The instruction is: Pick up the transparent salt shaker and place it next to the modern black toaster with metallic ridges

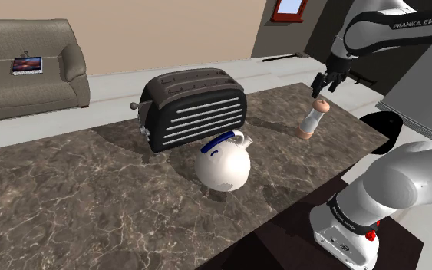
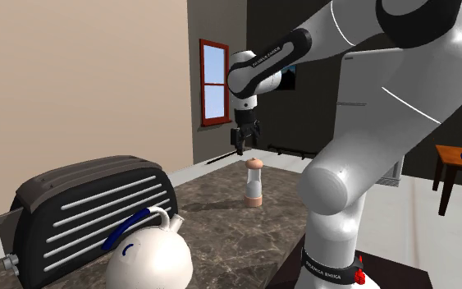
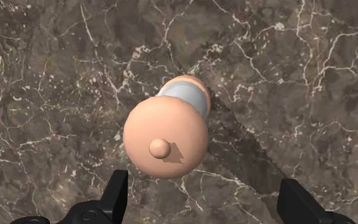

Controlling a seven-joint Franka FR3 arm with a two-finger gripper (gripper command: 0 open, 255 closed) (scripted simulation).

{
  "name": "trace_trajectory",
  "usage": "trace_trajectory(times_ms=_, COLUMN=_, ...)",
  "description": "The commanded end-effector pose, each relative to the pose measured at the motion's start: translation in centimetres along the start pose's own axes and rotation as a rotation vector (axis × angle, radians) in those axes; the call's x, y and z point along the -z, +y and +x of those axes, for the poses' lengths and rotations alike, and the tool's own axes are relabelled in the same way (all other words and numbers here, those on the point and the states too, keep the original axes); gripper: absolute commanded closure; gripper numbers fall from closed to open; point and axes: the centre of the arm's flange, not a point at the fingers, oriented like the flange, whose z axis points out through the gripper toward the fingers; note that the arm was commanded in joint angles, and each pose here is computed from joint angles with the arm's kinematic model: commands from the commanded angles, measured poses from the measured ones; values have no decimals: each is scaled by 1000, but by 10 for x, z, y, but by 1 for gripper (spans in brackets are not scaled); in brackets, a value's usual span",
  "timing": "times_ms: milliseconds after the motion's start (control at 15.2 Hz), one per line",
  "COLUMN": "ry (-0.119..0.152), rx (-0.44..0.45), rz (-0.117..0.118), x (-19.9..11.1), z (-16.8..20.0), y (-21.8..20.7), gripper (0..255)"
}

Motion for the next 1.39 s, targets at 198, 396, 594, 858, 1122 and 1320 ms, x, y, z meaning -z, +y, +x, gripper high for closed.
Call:
trace_trajectory(times_ms=198, ry=-9, rx=-12, rz=-14, x=-36, z=7, y=21, gripper=0)
trace_trajectory(times_ms=396, ry=-9, rx=-12, rz=-14, x=-52, z=7, y=21, gripper=0)
trace_trajectory(times_ms=594, ry=-9, rx=-12, rz=-14, x=-66, z=6, y=22, gripper=0)
trace_trajectory(times_ms=858, ry=-9, rx=-12, rz=-14, x=-66, z=6, y=22, gripper=0)
trace_trajectory(times_ms=1122, ry=-9, rx=-12, rz=-13, x=-66, z=6, y=22, gripper=255)
trace_trajectory(times_ms=1320, ry=-9, rx=-12, rz=-13, x=-66, z=6, y=22, gripper=255)
